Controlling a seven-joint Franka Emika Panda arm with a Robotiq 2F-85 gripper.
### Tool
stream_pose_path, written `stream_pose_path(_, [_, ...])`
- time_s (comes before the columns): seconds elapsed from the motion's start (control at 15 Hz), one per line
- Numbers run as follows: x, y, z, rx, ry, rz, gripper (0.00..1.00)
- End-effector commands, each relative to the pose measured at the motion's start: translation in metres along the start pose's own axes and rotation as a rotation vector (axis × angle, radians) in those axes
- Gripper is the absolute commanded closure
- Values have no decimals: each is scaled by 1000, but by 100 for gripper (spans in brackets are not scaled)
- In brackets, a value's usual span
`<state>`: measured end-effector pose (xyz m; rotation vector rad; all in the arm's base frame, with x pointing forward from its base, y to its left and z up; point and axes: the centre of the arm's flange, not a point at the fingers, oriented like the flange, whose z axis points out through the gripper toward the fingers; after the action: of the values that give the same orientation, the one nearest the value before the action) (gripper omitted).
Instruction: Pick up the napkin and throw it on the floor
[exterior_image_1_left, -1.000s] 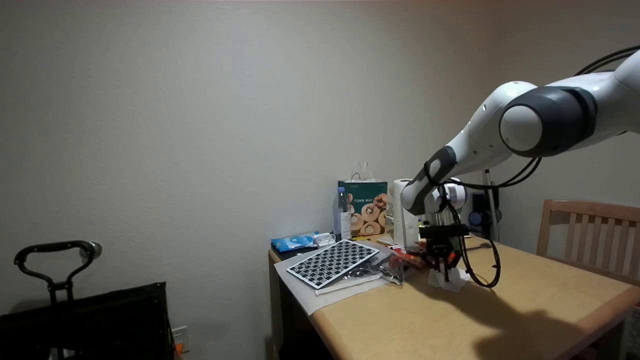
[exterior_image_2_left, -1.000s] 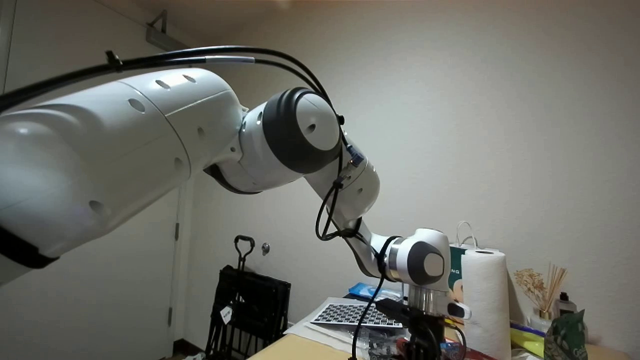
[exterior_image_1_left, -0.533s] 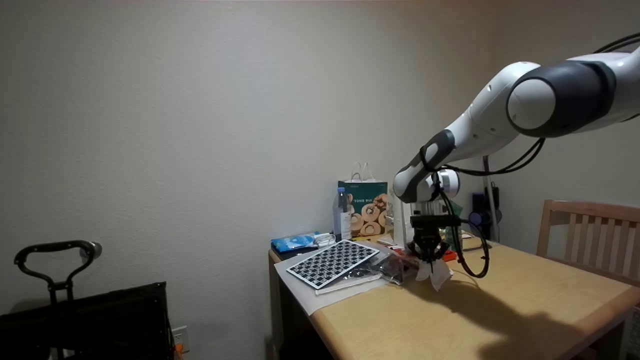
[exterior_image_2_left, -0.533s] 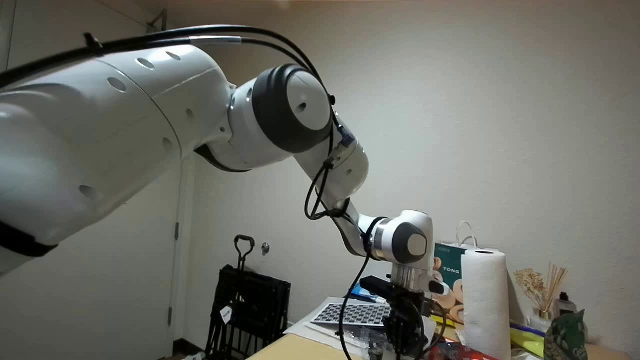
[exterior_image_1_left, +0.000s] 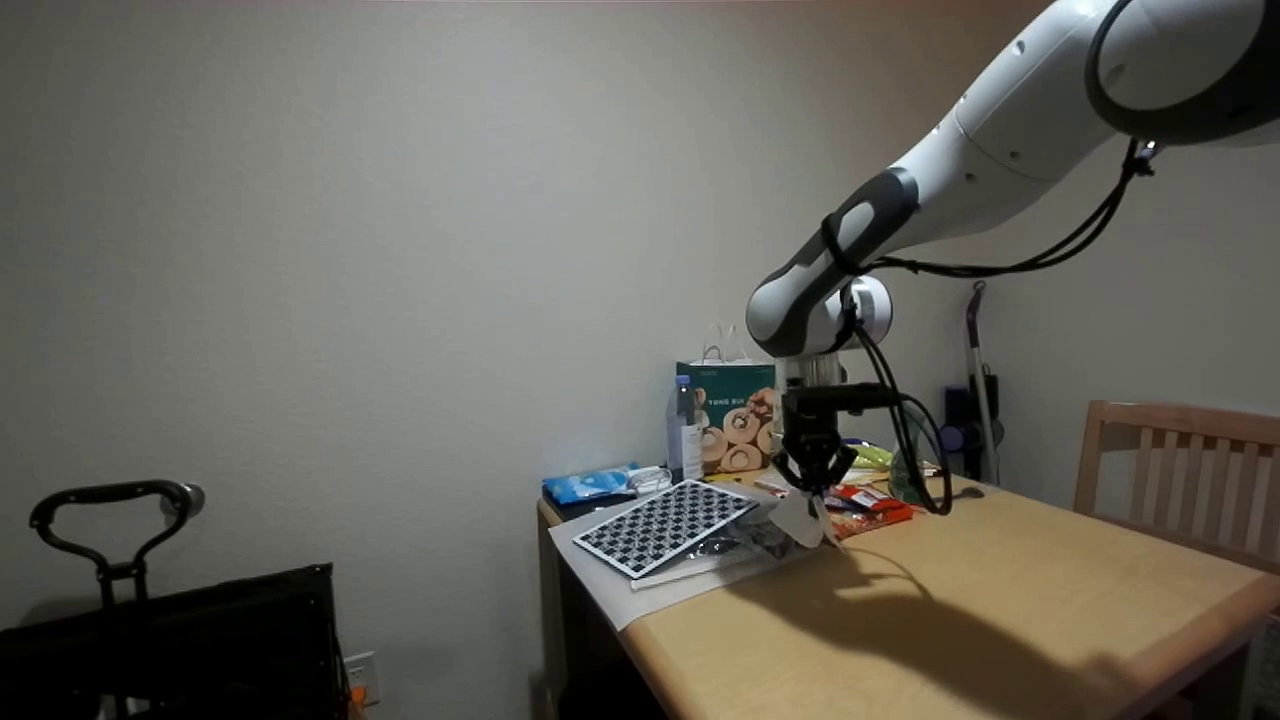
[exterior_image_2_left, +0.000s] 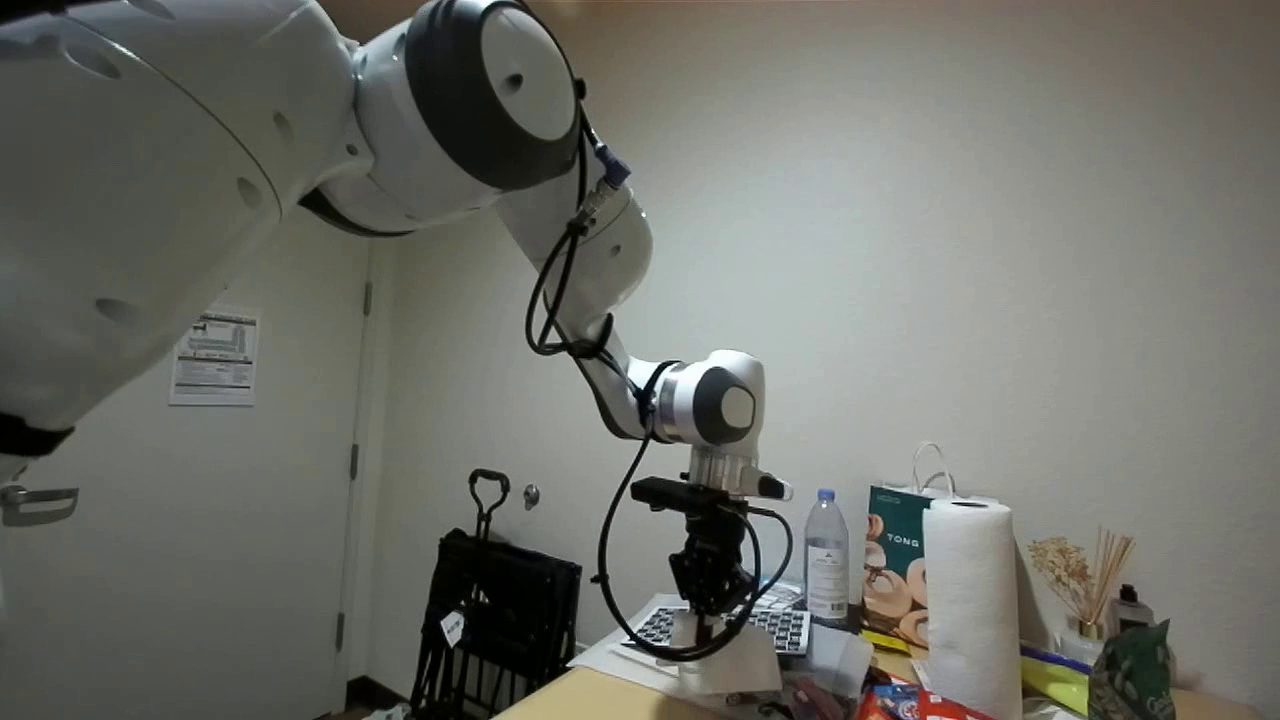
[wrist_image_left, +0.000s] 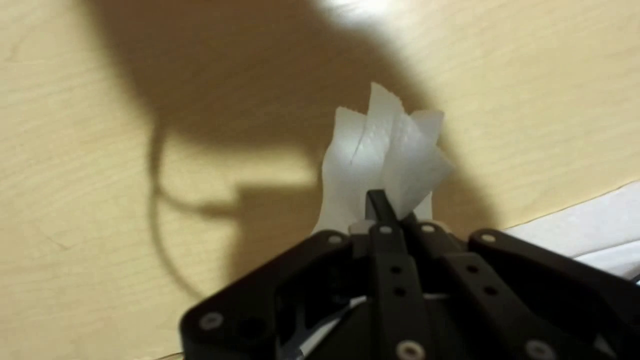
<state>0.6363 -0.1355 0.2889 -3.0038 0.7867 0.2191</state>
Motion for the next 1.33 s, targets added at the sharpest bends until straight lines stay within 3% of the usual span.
stream_pose_path(0.0, [-51, -16, -20, -41, 19, -84, 100])
stream_pose_path(0.07, [-21, -22, -11, -22, 11, -58, 98])
stream_pose_path(0.4, [-36, -24, -18, -31, 11, -74, 98])
stream_pose_path(0.53, [-41, -49, -12, -53, 10, -138, 100])
stream_pose_path(1.0, [-79, -207, 24, -163, -75, -486, 100])
stream_pose_path(1.13, [-84, -225, 29, -172, -90, -541, 100])
stream_pose_path(1.2, [-100, -217, 30, -146, -71, -470, 100])
stream_pose_path(1.27, [-102, -224, 34, -149, -72, -482, 98])
